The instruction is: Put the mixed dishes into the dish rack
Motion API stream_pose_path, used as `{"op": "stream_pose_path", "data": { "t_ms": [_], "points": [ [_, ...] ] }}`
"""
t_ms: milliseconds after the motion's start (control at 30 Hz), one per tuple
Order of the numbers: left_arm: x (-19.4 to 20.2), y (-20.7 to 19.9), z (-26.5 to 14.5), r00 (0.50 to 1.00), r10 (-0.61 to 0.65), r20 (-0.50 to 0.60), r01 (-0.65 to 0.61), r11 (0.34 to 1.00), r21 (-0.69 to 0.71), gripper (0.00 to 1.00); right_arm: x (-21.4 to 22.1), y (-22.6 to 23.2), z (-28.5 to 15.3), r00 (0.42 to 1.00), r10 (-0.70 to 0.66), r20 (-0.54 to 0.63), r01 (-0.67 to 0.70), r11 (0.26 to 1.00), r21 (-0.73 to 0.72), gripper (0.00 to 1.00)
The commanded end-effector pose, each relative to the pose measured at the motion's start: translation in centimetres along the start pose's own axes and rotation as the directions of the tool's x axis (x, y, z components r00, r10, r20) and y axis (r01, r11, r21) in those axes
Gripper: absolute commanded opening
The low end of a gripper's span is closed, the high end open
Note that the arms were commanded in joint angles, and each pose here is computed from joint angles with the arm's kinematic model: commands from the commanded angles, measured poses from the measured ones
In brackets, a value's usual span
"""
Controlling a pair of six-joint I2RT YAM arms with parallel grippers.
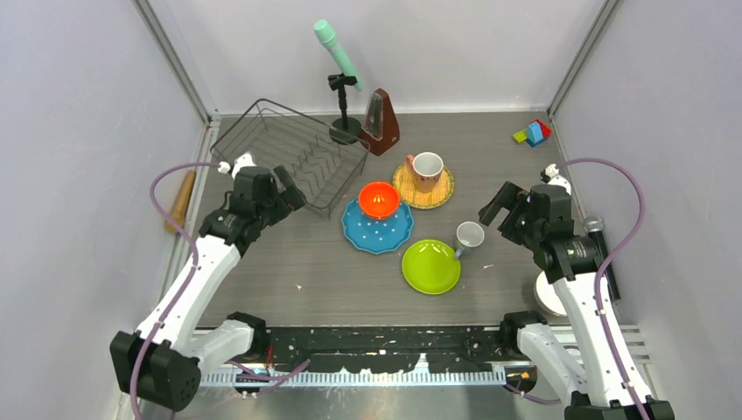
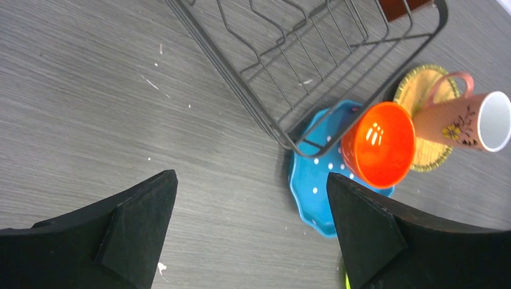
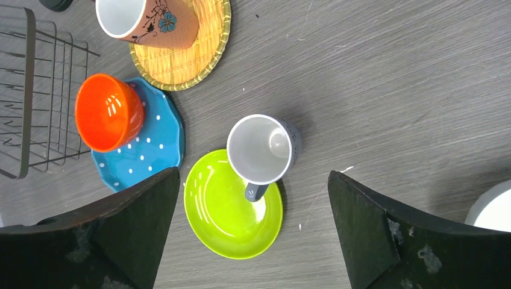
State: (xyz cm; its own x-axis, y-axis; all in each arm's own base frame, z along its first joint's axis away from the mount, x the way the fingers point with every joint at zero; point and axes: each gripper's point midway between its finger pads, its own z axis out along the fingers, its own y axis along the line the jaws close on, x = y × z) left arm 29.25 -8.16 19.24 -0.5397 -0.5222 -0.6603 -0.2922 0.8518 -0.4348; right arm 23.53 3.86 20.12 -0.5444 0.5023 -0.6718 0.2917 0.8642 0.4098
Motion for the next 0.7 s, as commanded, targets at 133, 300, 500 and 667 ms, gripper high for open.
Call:
{"op": "stream_pose_path", "data": {
  "t_ms": [133, 300, 500, 667],
  "points": [
    [-3.5, 0.1, 1.5, 0.997, -0.018, 0.078, 0.023, 0.998, -0.064, 0.99, -2.3, 1.5, 0.6, 0.998, -0.033, 0.050, 0.035, 0.999, -0.038, 1.00],
    [-3.5, 0.6, 1.9, 0.994, -0.017, 0.104, 0.023, 0.998, -0.059, 0.99, -2.3, 1.6, 0.8, 0.998, -0.031, 0.048, 0.033, 0.999, -0.043, 1.00],
    [-3.4, 1.6, 1.8, 0.994, 0.030, 0.101, -0.022, 0.997, -0.080, 0.99, -2.4, 2.0, 0.9, 0.998, -0.017, 0.058, 0.021, 0.998, -0.062, 1.00],
    [-3.8, 3.0, 2.2, 0.997, -0.010, 0.079, 0.019, 0.993, -0.119, 0.99, -3.0, 2.5, 1.4, 0.998, 0.002, 0.063, 0.002, 0.998, -0.069, 0.97]
  ]
}}
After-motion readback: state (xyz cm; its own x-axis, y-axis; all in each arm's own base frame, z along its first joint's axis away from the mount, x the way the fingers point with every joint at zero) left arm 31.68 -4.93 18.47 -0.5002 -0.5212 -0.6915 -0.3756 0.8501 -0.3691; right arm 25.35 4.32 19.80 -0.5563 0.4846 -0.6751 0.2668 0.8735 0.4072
